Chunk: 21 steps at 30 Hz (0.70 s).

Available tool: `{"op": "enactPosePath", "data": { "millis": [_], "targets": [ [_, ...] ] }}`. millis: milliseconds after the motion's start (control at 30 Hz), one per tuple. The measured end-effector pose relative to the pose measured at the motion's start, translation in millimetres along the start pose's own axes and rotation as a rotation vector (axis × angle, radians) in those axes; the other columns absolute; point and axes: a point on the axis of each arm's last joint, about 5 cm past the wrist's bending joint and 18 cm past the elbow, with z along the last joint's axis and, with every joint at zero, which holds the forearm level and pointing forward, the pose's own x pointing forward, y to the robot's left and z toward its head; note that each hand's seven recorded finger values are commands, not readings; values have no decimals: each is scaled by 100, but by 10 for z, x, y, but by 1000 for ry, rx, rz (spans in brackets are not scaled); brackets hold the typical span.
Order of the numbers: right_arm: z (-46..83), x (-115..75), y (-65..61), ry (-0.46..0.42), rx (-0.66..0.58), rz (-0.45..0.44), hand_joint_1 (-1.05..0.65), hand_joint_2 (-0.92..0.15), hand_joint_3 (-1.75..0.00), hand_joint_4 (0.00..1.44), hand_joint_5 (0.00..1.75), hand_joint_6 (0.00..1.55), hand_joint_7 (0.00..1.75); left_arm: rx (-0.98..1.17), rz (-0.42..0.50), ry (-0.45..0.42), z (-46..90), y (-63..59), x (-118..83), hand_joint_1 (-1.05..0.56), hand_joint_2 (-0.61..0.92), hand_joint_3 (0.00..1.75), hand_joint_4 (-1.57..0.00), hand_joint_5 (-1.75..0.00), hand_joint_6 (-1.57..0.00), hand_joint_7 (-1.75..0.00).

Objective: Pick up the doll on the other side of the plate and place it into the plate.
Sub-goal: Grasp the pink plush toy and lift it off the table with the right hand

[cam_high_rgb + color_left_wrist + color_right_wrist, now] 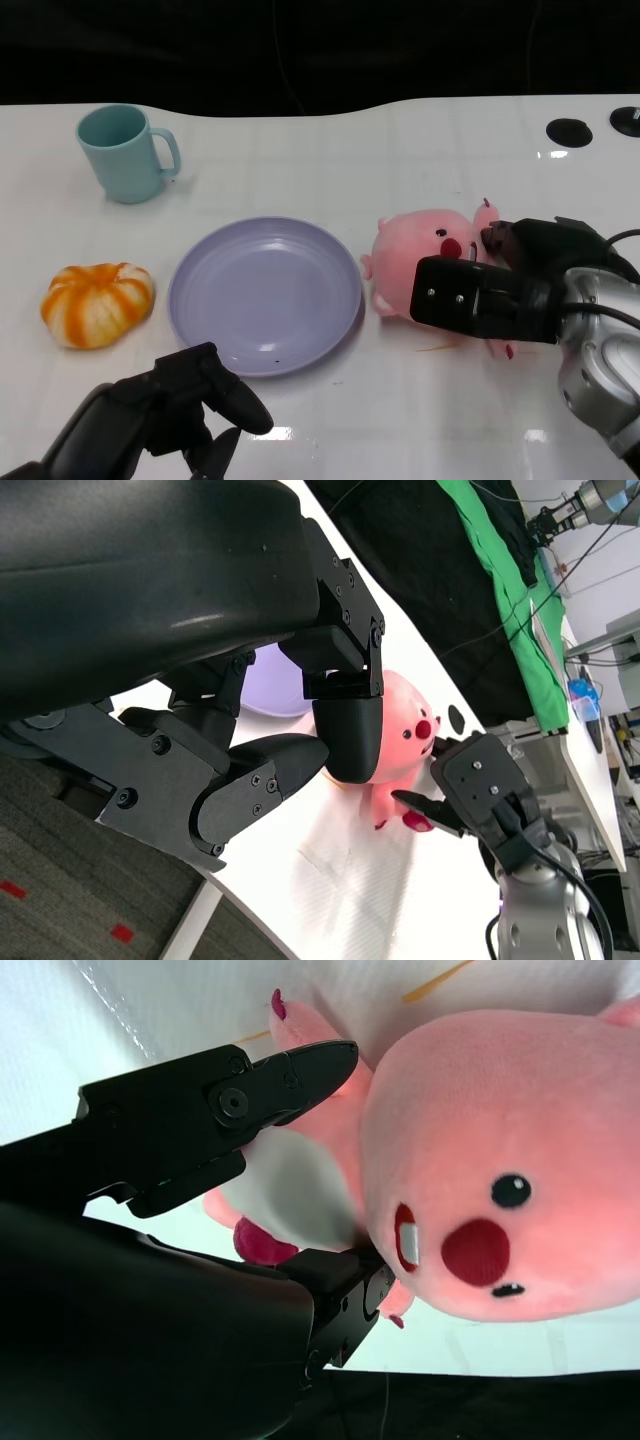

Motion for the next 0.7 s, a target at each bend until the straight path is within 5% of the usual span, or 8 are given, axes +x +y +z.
{"op": "enactPosePath", "data": {
  "millis": [567,700],
  "targets": [
    [116,436,-40,-28,-159,100,-72,-92,0,14,37,48,1,4,2,-3,92,-22,-121,-26,63,98,-63,-168,-69,-137],
    [113,480,62,-54,-198,31,-64,-89,0,35,37,70,4,8,-3,-6,113,-28,-138,-26,64,97,-64,-170,-69,-138]
  ]
}}
